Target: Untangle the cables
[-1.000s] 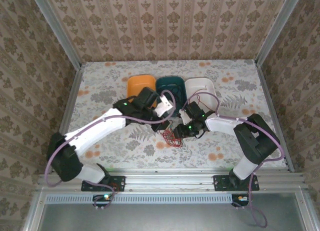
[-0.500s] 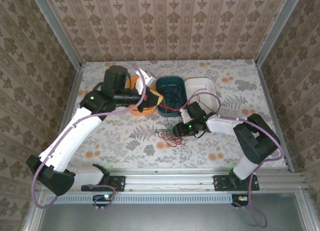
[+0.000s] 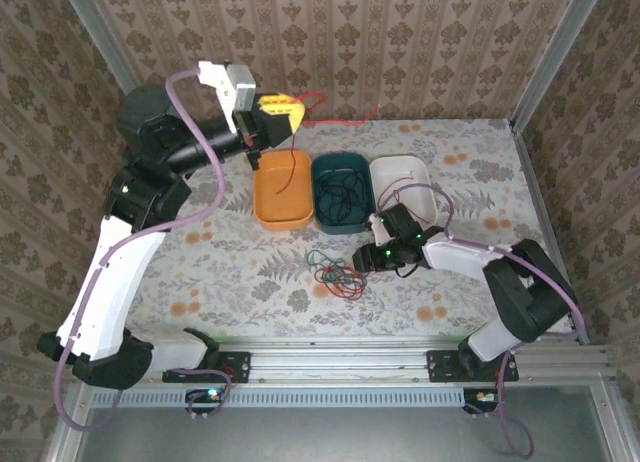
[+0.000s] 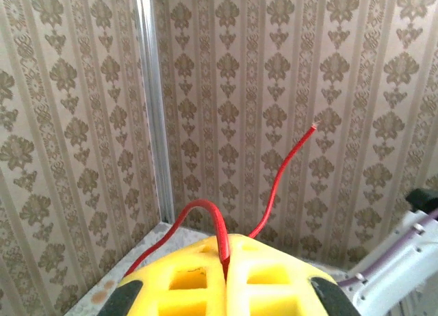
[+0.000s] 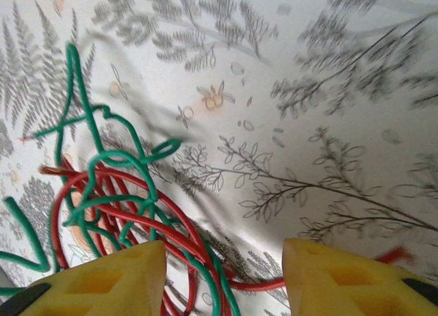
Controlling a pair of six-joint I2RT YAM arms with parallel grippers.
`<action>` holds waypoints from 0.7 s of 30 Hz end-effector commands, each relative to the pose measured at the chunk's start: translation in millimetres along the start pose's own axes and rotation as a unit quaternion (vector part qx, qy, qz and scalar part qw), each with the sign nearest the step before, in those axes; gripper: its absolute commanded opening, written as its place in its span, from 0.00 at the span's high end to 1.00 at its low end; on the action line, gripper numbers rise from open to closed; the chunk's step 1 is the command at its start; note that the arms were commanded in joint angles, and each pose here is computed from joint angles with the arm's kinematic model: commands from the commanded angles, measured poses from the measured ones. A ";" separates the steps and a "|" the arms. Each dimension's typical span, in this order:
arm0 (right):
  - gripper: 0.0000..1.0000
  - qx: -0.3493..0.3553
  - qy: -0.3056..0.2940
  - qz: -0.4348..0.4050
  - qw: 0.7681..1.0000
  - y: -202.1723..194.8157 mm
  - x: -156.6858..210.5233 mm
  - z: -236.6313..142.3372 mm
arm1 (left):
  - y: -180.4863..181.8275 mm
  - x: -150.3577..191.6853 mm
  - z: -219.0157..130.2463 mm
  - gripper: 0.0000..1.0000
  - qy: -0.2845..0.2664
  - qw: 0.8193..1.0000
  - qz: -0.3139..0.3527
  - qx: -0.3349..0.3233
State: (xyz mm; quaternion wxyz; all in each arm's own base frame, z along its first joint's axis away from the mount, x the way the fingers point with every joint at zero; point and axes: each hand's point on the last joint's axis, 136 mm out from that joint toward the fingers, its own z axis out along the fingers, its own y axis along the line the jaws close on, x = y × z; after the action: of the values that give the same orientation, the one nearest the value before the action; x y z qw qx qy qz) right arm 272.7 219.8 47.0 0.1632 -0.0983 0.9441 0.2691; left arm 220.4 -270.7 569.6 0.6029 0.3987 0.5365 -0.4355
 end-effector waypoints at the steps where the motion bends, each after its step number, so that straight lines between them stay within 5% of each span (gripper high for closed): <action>1: 0.49 0.036 -0.085 -0.003 0.996 -0.7 -31.8 -42.6 | 29.0 14.7 24.4 1.00 0.010 0.998 -0.058 -0.018; 11: 0.47 0.164 -0.351 0.042 0.921 -34.3 -77.7 -203.3 | 71.3 82.2 121.4 1.00 0.058 0.983 -0.171 0.021; 16: 0.47 0.207 -0.378 0.061 0.900 -55.9 -63.2 -237.4 | 69.8 110.0 169.5 1.00 0.071 0.978 -0.185 0.060; 21: 0.47 0.211 -0.365 0.070 0.904 -63.0 -49.9 -233.8 | 98.1 188.3 207.5 1.00 0.119 0.960 -0.250 0.045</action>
State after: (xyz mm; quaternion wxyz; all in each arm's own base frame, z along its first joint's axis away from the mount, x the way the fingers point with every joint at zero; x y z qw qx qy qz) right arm 286.4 55.7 247.1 0.5240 0.1015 0.8369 0.1219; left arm 368.3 -447.2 422.2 0.4069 0.3447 0.6580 -0.5316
